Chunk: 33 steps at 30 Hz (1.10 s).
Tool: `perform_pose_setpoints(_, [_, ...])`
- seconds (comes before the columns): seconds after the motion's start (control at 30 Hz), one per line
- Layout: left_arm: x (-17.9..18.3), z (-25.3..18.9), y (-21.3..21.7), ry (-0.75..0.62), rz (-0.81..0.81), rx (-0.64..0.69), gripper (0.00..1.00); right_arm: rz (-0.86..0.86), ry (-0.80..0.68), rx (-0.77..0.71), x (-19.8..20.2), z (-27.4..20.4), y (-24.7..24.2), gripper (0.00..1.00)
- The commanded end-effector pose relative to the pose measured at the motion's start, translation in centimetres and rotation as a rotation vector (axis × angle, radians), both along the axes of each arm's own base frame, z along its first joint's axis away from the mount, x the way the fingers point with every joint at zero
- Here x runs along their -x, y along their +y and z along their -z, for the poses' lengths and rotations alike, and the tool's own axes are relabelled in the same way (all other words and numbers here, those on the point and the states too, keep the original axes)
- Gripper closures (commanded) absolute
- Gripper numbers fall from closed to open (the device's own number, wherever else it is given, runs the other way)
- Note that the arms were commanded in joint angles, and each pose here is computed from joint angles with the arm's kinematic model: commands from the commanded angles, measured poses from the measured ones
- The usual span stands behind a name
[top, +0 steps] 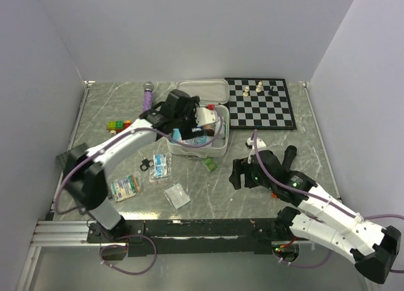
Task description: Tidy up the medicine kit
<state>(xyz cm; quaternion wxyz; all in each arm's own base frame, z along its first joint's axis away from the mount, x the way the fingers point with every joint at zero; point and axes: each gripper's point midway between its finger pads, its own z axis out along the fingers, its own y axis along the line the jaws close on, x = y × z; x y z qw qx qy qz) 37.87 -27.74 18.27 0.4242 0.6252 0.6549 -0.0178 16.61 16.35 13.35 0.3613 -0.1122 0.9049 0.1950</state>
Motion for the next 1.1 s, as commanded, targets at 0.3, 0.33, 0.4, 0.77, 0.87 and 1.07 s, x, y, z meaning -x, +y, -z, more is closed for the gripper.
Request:
perform_pose_setpoints(0.3, [3.4,-14.0,2.9,0.046,-0.552,0.913,0.09,0.015,-0.133,-0.074,-7.5,-7.0,6.6,0.28])
perform_pose_setpoints(0.33, [3.6,-13.2,3.6,0.063,-0.611,0.942,0.14,0.022,-0.139,-0.069,-8.4,-7.2,7.1,0.33])
perform_pose_setpoints(0.4, [4.1,-11.1,4.8,0.127,-0.73,0.978,0.25,0.034,-0.144,-0.058,-10.3,-7.7,8.1,0.44])
perform_pose_setpoints(0.77, [9.2,-7.0,10.1,0.261,-0.98,1.257,0.55,0.035,0.002,0.049,-18.2,-1.4,12.8,0.6])
perform_pose_setpoints(0.87, [10.2,-6.2,11.5,0.272,-1.03,1.32,0.55,0.026,0.025,0.079,-19.3,0.4,13.7,0.63])
perform_pose_setpoints(1.07, [10.8,-4.1,12.6,0.268,-1.103,1.276,0.53,0.007,0.063,0.099,-20.4,3.0,15.1,0.69])
